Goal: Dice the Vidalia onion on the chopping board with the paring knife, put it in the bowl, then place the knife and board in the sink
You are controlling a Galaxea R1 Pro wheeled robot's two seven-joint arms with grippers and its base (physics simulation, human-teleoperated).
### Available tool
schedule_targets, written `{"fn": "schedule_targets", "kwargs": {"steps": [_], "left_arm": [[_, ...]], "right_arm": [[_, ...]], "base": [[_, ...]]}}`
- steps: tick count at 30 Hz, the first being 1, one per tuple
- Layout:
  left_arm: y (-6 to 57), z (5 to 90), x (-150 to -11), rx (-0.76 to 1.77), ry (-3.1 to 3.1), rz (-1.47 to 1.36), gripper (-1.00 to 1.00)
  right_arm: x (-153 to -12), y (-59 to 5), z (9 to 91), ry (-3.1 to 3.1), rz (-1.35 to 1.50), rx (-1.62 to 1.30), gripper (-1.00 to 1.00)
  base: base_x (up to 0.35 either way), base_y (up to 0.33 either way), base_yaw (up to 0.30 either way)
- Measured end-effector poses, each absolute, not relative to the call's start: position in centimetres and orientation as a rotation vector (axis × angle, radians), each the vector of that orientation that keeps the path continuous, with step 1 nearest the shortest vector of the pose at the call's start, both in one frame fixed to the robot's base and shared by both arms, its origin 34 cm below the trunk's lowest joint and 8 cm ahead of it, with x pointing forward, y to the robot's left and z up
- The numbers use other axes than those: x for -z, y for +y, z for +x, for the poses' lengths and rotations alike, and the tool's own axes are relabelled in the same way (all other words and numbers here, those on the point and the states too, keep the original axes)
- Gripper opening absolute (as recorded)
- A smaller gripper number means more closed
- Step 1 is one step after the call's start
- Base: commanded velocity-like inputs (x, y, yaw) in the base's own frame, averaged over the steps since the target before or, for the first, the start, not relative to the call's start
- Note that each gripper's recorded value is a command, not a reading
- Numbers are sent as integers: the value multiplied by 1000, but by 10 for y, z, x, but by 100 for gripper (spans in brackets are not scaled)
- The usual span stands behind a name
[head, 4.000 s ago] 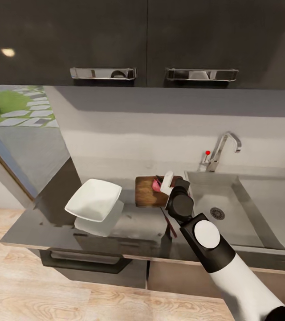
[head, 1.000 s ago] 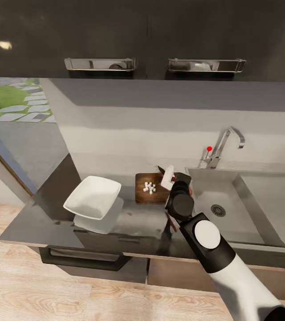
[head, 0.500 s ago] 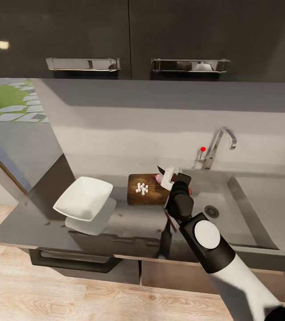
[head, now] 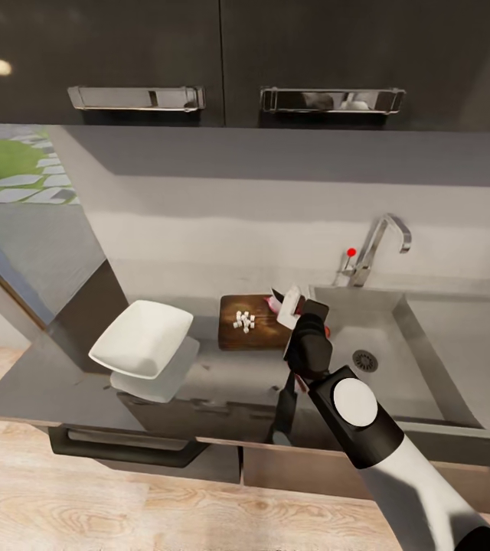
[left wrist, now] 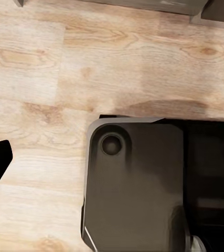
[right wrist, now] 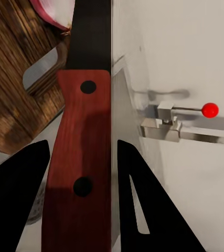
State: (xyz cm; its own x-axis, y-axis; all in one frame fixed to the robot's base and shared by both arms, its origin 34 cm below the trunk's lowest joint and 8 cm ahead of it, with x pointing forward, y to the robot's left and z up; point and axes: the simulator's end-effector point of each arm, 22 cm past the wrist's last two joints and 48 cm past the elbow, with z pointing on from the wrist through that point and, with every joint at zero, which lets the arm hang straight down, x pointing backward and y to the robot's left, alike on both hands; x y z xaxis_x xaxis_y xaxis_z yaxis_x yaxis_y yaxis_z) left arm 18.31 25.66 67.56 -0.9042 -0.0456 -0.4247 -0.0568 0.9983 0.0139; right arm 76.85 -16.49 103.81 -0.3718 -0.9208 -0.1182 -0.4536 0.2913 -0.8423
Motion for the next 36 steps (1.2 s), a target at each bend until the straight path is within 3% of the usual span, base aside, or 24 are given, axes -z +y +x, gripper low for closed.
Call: {"fn": "schedule_targets", "kwargs": {"steps": [18, 23, 29, 36], "left_arm": [[257, 175, -674, -37, 2725, -72, 100], [257, 175, -674, -37, 2725, -72, 100], [257, 175, -674, -37, 2725, -72, 100], [256, 175, -674, -37, 2726, -72, 100]], "right_arm": [[-1011, -166, 768, 1988, -1266, 975, -100], [-1039, -161, 774, 1966, -1164, 960, -100], [-1099, -257, 785, 2054, -722, 967, -100], [-1075, -334, 776, 2212, -455, 793, -100]], "base": [[1, 0, 0], [0, 0, 0], [0, 0, 0], [0, 0, 0]]}}
